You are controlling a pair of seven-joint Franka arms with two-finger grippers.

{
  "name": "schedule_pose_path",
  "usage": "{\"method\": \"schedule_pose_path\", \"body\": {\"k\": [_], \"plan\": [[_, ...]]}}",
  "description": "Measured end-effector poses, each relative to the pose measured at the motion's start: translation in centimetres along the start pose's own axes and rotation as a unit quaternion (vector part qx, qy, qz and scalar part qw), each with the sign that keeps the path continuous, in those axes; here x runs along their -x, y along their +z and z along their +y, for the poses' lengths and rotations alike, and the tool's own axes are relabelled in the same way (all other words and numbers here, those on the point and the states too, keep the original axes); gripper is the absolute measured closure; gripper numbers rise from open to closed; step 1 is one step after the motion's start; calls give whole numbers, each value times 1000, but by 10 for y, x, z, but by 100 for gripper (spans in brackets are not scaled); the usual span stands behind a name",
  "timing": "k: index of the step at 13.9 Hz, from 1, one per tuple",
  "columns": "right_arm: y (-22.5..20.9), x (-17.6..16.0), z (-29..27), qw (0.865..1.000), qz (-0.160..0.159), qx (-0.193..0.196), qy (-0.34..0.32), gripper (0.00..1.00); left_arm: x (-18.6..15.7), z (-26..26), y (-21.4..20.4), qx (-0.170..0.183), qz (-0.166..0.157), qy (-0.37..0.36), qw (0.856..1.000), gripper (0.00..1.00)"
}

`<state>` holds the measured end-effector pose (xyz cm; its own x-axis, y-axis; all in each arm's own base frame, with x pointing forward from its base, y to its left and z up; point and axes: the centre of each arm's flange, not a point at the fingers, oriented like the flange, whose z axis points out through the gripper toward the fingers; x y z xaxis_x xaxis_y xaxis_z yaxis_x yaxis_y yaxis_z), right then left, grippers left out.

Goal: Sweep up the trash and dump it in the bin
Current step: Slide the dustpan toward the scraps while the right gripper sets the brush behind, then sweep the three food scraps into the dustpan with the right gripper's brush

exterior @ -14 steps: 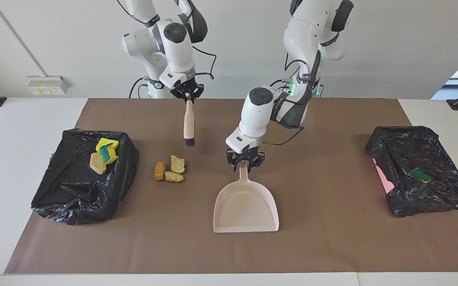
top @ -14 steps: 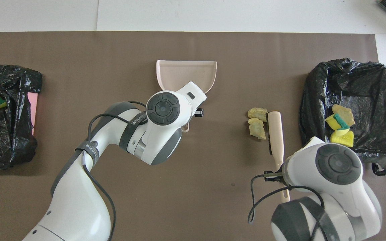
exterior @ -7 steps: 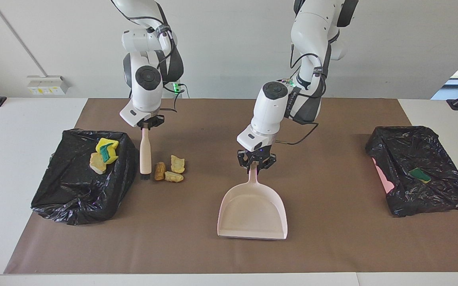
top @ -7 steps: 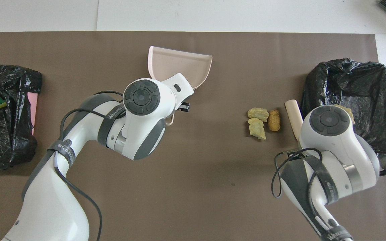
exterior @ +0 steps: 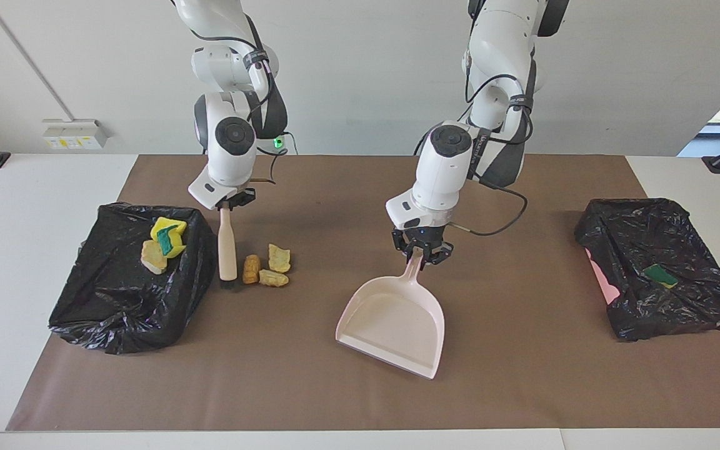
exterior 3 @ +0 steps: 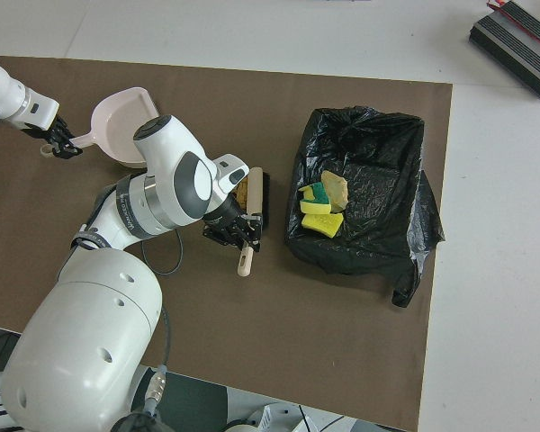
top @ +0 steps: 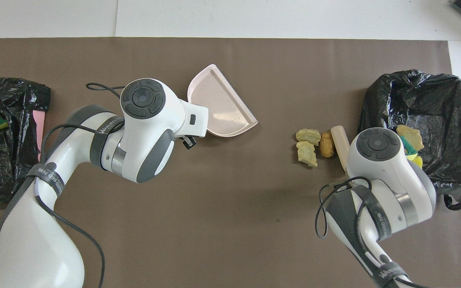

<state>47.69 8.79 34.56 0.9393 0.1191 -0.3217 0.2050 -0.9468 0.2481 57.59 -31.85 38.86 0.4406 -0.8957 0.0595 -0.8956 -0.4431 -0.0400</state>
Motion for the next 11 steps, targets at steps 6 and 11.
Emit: {"method": "schedule_pose_path", "body": {"k": [6, 11], "plan": [[-9, 9, -68, 998, -1, -52, -17, 74, 12, 11, 12, 23, -23, 130, 991, 68], [-15, 14, -96, 995, -5, -96, -17, 74, 39, 35, 23, 33, -51, 179, 982, 68]]}}
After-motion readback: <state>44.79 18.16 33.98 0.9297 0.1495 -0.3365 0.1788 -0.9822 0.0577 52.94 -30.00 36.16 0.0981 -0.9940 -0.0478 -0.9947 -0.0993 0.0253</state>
